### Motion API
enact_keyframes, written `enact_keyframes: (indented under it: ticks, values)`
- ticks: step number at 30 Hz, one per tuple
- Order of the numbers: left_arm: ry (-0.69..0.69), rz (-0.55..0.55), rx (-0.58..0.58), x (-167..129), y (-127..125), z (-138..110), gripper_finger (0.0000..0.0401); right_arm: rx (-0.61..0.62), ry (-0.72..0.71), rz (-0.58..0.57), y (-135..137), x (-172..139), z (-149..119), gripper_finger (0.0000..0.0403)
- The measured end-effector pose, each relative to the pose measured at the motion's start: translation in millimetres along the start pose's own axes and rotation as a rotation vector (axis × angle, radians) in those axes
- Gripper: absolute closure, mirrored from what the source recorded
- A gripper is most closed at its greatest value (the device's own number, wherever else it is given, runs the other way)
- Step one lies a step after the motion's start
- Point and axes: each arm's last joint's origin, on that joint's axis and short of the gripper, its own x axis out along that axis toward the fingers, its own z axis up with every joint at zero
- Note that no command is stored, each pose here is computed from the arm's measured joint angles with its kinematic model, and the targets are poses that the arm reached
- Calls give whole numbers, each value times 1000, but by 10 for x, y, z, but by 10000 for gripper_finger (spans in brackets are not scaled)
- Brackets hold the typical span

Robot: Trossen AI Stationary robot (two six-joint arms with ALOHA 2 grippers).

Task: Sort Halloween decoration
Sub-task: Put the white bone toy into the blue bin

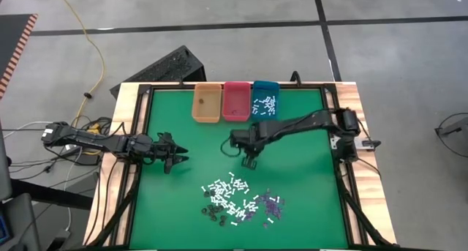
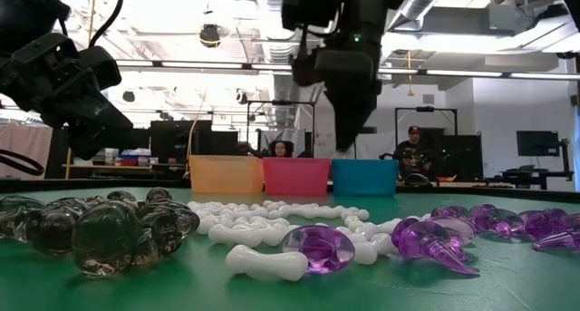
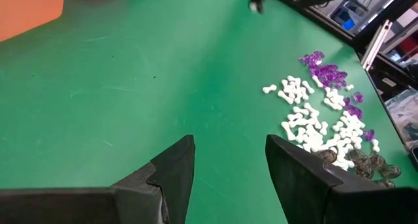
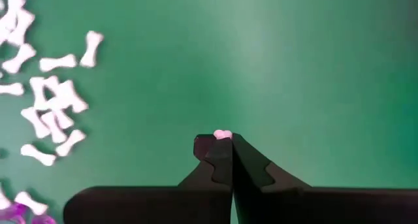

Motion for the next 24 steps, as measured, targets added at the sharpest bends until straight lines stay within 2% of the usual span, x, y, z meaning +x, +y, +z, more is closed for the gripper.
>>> enact_keyframes:
  ticks: [6,12,18,24]
  values:
    - [0,0,0,0,0,1,222,81,-30,-126,-625,-361,13,382]
    - [0,0,0,0,0,1,222,272,-71,-221,-1381,-492,36,382]
    - [-1,0,-13,0,-1,1,222,389,-48,-255,-1929,-317,46,365]
    - [2,-3,-15,0,-2,0,222,424,16,-210,-2167,-115,19,293]
